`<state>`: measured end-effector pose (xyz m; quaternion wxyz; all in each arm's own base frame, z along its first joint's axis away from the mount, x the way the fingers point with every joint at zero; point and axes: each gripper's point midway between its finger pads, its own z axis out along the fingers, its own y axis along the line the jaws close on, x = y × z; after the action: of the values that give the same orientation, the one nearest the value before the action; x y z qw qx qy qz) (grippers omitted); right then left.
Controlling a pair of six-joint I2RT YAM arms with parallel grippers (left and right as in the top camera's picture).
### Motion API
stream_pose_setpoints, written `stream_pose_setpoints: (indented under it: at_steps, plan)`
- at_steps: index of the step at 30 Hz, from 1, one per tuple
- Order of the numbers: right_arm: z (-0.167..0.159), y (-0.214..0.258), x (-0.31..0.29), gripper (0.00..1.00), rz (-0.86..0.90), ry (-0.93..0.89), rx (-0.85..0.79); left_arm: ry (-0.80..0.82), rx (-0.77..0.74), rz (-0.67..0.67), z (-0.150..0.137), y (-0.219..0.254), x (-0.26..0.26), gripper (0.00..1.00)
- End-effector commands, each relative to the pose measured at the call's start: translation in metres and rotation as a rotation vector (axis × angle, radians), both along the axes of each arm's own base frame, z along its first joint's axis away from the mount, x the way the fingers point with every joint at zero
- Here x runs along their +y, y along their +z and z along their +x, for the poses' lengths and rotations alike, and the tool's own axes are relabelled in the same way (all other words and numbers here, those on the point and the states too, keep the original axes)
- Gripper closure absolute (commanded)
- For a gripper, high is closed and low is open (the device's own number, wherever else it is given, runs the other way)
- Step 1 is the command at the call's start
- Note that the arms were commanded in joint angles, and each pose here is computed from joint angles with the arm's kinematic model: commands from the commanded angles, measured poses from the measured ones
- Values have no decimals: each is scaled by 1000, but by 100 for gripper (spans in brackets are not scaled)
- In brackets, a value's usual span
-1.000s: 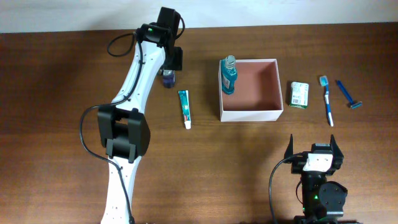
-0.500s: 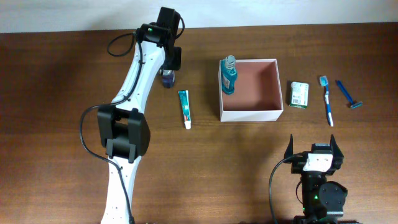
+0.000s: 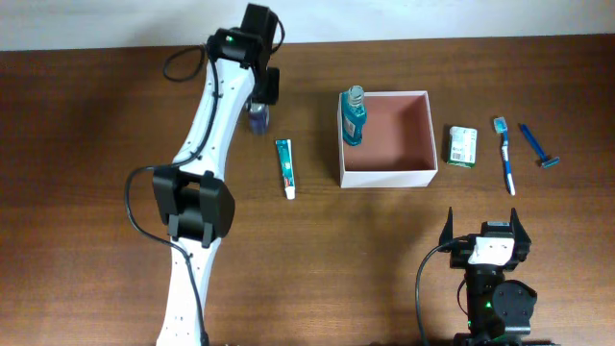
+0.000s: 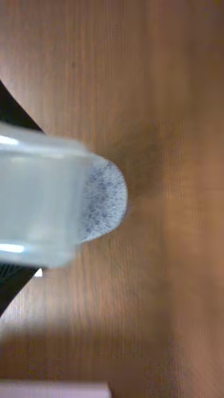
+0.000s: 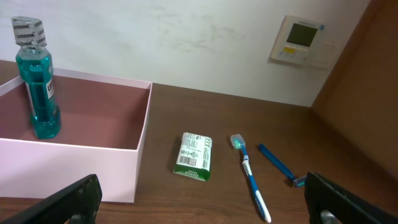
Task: Pack container
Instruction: 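Move the left gripper back and grasp the clear soap pump bottle, then carry the soap pump bottle with the left gripper over the box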
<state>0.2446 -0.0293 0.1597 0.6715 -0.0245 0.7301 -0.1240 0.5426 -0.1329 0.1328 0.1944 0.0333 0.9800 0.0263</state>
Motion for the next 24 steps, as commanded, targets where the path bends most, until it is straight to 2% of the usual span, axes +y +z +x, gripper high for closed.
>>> stream_pose_setpoints:
  at_steps: [1, 5, 10, 18, 24]
  plan:
    - [-1, -2, -2, 1, 3, -14, 4, -9, -207, -56, 9, 87, -3, 64]
    - [-1, -2, -2, 1, 3, -14, 4, -38, -294, -109, -1, 131, -14, 64]
    - [-1, -2, -2, 1, 3, -14, 4, -142, -350, -238, -23, 170, -54, 64]
    - [-1, -2, -2, 1, 3, -14, 4, -269, -433, -285, -54, 207, -117, 64]
    - [-1, -2, -2, 1, 3, -14, 4, -253, -530, -201, -60, 223, -136, 64]
